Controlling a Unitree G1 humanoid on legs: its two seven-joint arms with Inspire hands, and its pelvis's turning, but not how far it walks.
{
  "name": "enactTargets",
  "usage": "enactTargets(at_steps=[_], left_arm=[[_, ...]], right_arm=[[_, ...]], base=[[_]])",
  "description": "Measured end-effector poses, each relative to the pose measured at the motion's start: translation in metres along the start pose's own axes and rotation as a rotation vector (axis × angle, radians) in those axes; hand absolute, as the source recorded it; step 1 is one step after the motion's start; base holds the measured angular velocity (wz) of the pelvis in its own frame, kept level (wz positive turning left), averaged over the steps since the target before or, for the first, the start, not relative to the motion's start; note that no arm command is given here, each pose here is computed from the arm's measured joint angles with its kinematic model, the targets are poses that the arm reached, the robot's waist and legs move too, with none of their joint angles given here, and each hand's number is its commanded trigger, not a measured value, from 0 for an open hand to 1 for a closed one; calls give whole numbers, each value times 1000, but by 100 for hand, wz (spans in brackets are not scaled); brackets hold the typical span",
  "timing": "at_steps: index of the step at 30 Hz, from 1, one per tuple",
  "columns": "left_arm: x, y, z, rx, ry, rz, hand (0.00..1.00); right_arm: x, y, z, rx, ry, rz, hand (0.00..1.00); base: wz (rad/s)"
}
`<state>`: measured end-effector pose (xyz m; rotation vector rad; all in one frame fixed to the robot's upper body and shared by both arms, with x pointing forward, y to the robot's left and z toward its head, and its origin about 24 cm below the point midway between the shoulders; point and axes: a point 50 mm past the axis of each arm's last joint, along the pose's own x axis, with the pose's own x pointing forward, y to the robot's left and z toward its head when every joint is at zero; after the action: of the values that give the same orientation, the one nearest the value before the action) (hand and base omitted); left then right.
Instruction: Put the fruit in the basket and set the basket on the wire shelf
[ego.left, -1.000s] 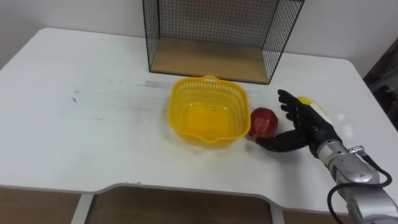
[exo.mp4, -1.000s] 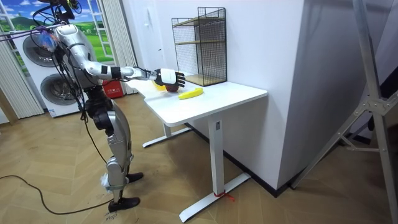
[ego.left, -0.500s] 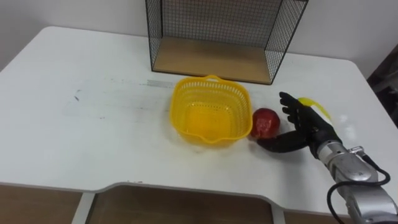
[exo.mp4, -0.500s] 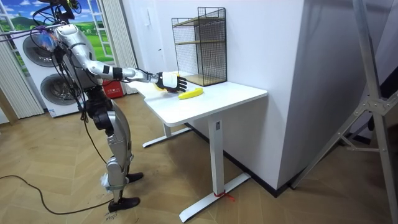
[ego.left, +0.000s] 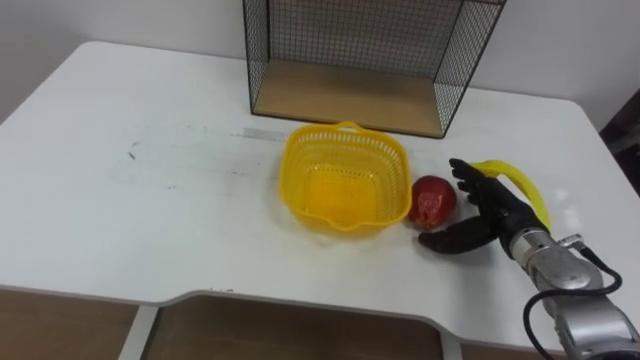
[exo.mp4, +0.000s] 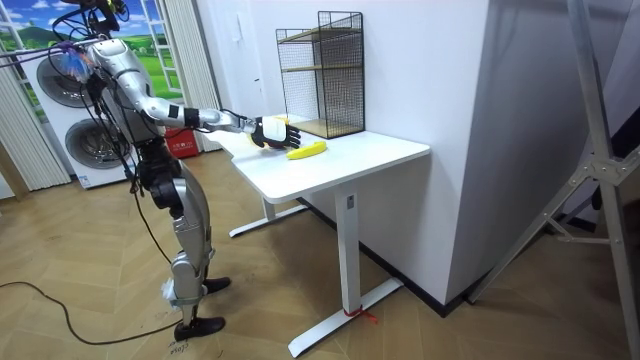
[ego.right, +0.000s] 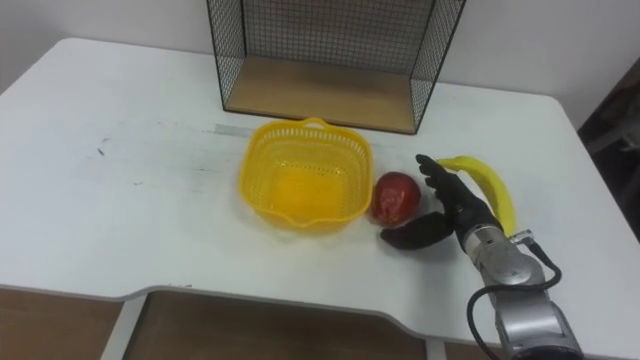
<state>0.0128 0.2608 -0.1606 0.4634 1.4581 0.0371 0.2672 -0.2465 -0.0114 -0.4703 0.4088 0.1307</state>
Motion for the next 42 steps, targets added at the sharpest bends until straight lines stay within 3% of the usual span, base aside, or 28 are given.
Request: enactTargets(at_steps=[42], left_arm=[[0,-3,4,35,-2,-44,0]], right_arm=[[9,4,15,-66,-4,35,0]], base=[[0]])
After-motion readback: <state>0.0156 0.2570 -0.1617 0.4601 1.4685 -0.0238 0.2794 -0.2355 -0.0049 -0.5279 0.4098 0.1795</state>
